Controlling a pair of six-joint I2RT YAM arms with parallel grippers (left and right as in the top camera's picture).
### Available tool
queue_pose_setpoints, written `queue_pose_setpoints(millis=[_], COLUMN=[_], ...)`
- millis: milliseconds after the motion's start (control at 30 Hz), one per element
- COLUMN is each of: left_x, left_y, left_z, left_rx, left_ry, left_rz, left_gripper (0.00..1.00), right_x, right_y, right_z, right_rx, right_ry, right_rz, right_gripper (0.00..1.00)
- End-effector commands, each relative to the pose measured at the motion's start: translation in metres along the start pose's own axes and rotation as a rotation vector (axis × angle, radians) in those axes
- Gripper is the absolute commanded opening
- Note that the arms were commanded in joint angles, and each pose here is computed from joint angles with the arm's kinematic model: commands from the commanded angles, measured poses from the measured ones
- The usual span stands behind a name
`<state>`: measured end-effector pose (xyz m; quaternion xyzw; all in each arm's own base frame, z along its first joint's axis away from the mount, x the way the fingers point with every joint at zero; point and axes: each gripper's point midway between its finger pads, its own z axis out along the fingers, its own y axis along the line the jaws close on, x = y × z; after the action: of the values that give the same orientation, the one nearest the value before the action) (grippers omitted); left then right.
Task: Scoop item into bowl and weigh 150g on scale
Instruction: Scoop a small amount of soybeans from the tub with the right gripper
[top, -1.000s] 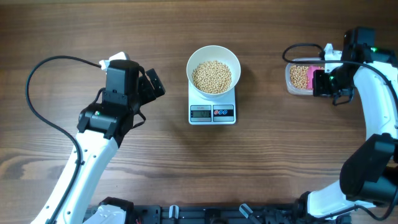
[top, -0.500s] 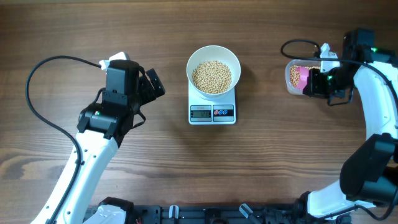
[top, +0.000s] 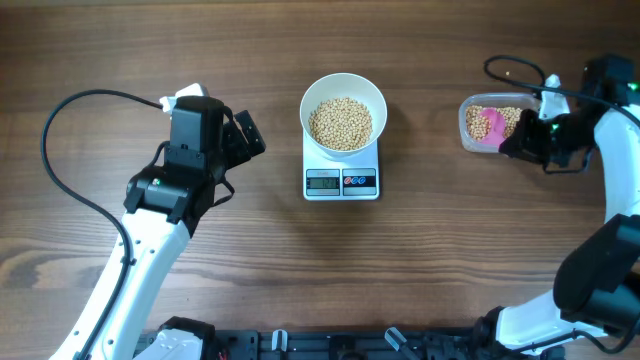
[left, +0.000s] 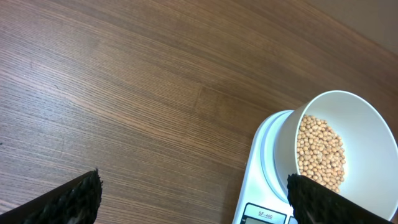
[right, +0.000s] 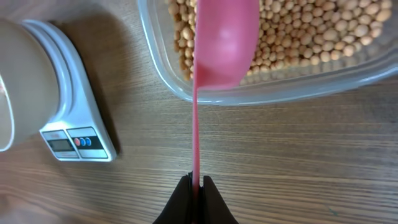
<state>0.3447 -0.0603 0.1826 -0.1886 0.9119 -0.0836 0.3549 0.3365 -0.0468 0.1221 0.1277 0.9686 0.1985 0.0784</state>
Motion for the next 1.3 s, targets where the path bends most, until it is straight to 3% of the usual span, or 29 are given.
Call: queue_pose_setpoints(millis=[0, 567, 1267], left_x=[-0.002, -0.002, -0.002], left_y=[0.002, 0.002, 0.002], left_z=[0.001, 0.001, 0.001], left_rx=[-0.004, -0.004, -0.004], left_ry=[-0.002, -0.002, -0.002], left_rz=[-0.006, -0.006, -0.006], left_gripper=[1.0, 1.0, 1.0], right_x=[0.0, -0.004, 0.009], right_y=[0.001, -0.026, 0.022], right_z=[-0.006, -0.041, -0.068], right_rx=[-0.123, -0.408, -0.68], right_ry=[-0.014, -0.133, -0.16], right_rz=[0.082, 0.164, 0.052], right_gripper=[0.04, 0.04, 0.04])
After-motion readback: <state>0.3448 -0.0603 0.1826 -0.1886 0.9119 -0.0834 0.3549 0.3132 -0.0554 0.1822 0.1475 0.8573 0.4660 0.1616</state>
